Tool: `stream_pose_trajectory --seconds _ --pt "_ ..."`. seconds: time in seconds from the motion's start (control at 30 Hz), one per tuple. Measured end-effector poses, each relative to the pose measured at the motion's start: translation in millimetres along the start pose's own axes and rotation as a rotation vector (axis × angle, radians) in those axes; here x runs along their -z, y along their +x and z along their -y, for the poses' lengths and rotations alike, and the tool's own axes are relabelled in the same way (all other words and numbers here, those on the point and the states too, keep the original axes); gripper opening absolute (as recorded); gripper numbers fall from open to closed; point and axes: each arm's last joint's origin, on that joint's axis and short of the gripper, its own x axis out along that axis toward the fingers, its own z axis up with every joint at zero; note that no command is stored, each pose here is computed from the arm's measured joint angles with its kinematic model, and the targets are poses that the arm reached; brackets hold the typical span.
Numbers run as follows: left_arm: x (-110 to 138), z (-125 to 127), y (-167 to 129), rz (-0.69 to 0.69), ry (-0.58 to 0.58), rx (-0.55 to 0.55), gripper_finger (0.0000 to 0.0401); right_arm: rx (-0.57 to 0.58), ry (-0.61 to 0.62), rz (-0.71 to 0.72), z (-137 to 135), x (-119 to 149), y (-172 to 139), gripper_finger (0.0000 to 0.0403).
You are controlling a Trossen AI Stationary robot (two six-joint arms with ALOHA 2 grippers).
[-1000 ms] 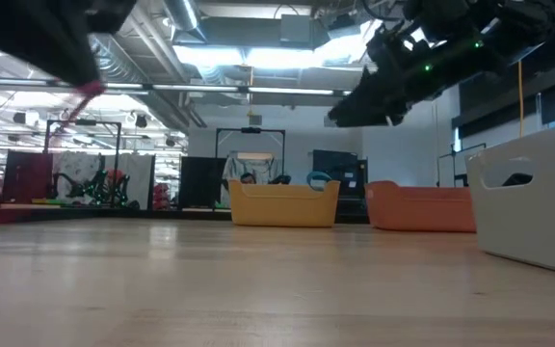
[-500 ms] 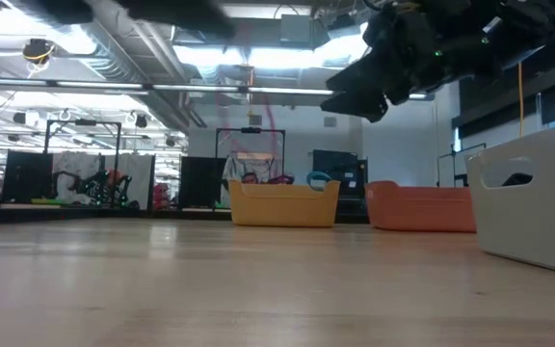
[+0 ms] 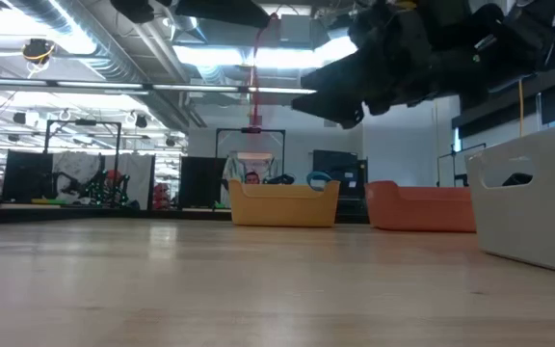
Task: Sort rubber bands into baskets
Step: Put the red rubber band into the orange bin
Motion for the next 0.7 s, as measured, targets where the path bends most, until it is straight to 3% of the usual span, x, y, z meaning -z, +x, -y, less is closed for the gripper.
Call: stream_pose_trajectory --seconds 0.23,0.57,0.7 --pt "-1 0 -1 0.010 -0.023 0.002 0.0004 -0.125 0.017 -0.007 -10 -1 28 0.0292" --pt "-2 0 -1 0.013 -0.033 0.001 0.0004 -0.200 0.012 -0.027 -18 2 56 0.0292" --pt "-2 0 -1 0.013 -0.033 0.001 0.0002 -0.307 0.011 -0.023 -21 0 59 0.0292"
